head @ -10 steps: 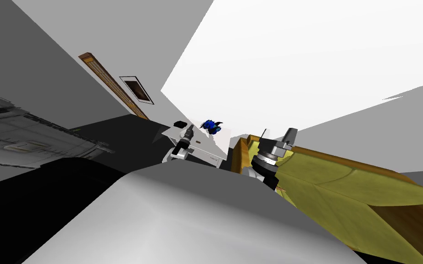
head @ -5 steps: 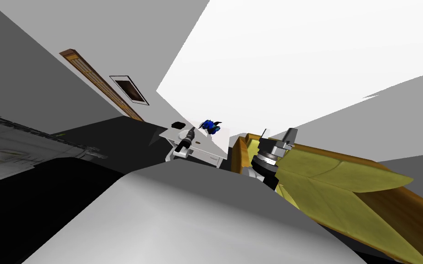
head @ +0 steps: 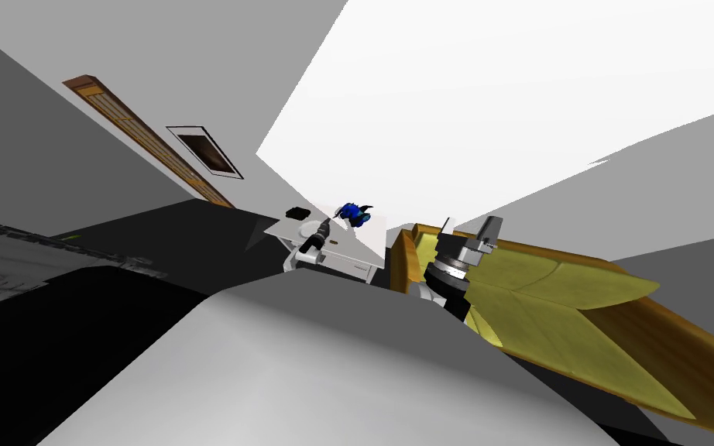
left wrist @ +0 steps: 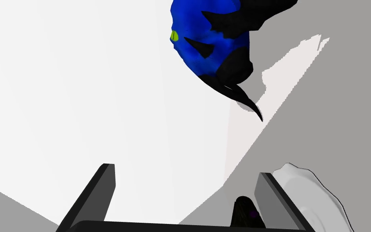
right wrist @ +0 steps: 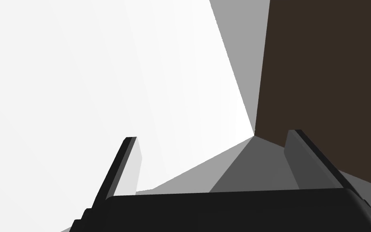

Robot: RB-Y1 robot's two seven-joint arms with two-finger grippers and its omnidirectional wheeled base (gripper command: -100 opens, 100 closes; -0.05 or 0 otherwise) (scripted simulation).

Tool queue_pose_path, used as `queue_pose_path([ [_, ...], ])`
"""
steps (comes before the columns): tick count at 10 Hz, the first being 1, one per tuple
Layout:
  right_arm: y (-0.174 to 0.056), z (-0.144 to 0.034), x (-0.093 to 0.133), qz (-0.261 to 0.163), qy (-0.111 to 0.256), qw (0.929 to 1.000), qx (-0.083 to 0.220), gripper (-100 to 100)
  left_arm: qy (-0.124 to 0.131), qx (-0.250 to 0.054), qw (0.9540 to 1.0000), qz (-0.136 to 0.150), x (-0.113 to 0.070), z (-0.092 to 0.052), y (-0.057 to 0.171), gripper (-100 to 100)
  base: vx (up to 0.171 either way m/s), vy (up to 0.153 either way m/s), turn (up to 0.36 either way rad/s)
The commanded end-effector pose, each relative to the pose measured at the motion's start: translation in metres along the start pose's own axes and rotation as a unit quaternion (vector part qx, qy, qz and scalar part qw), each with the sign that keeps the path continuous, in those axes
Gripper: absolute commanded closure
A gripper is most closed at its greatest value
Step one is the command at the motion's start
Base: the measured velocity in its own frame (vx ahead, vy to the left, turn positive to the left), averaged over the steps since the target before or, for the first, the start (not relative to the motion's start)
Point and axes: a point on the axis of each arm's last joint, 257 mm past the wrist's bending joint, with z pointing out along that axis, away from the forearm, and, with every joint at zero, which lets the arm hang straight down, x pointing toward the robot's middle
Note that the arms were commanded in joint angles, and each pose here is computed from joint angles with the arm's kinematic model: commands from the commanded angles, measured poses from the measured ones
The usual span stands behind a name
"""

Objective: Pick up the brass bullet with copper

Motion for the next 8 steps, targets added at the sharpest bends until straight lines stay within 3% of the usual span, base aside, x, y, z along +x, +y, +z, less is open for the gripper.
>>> queue_pose_path([
  [1, 0.0, 0.0, 0.0, 0.0, 0.0, 1.0, 0.0, 0, 0.0, -0.018, 0.9998, -0.004, 0.001, 0.004, 0.01, -100, -0.001, 0.05, -0.064],
  [3, 0.0, 0.0, 0.0, 0.0, 0.0, 1.0, 0.0, 0, 0.001, -0.059, 0.9981, -0.018, 0.004, 0.017, 0.034, -100, 0.008, 0.066, -0.166],
  [7, 0.0, 0.0, 0.0, 0.0, 0.0, 1.0, 0.0, 0, -0.001, -0.134, 0.9905, -0.032, 0.007, 0.024, 0.08, -100, -0.001, 0.066, -0.097],
  [8, 0.0, 0.0, 0.0, 0.0, 0.0, 1.0, 0.0, 0, -0.001, -0.141, 0.9896, -0.032, 0.007, 0.023, 0.086, -100, 0.004, 0.046, -0.078],
])
